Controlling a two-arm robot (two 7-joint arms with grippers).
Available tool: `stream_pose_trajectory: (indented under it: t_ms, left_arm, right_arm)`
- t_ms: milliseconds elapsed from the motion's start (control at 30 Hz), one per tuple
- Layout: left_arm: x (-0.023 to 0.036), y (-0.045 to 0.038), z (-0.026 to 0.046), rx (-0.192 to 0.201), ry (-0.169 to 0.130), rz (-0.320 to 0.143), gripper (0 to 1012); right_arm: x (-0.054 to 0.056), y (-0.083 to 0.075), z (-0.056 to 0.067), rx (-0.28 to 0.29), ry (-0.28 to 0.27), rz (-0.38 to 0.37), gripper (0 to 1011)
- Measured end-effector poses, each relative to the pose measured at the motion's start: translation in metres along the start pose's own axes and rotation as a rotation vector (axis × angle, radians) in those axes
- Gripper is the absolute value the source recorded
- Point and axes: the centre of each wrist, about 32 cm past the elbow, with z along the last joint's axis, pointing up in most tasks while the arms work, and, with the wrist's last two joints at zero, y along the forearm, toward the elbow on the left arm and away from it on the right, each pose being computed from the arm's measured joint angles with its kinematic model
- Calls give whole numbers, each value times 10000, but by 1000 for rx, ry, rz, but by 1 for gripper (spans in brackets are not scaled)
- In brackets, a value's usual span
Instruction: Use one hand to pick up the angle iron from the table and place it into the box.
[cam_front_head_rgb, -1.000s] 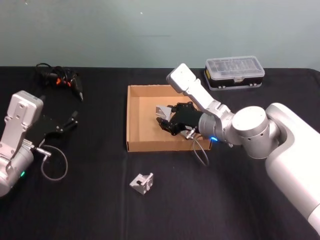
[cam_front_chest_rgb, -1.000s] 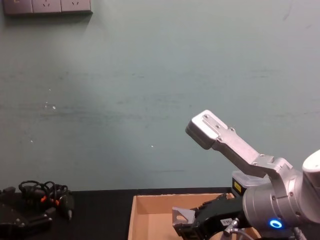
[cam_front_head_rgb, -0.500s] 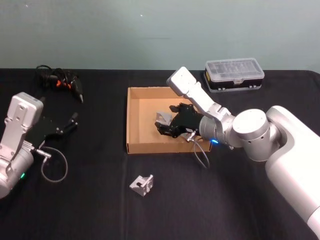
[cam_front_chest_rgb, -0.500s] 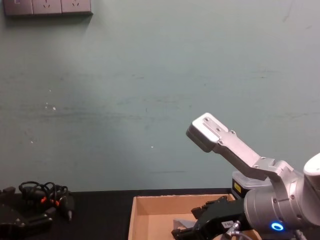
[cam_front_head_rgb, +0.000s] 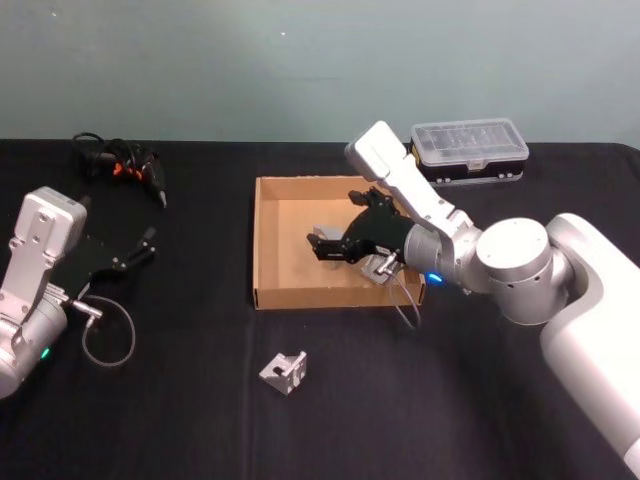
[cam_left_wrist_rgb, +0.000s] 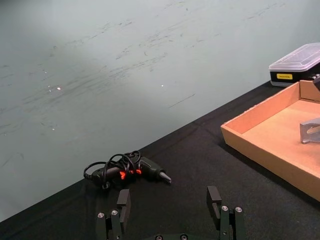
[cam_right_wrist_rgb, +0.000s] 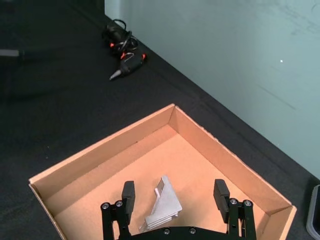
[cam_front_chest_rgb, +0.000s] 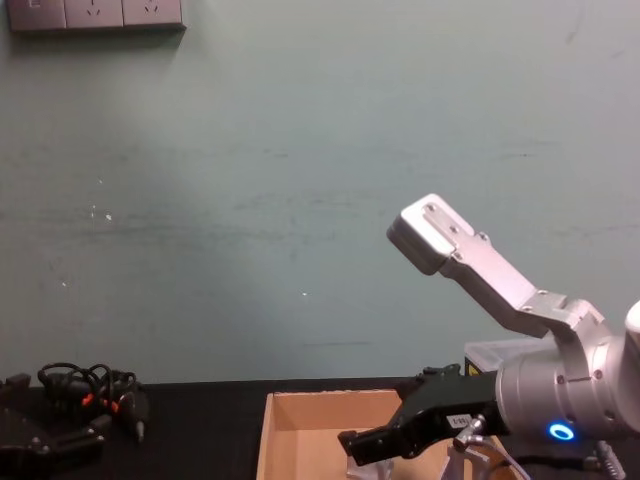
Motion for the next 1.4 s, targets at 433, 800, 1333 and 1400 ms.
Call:
stream_pose_trajectory:
  t_ms: [433,800,1333,1400]
  left_arm:
    - [0,0,0,0,0,0,1000]
    - [0,0,0,0,0,0,1000]
    - [0,0,0,0,0,0,1000]
    - [0,0,0,0,0,0,1000]
  right_arm:
    - [-38,-407,-50,84,15,-12,1003]
    - [-78,-897,-113,155,25,20,1003]
    - [-227,-1432,-209,179,39,135,1003]
    - [-279,-1458,-227,172,43,155,1003]
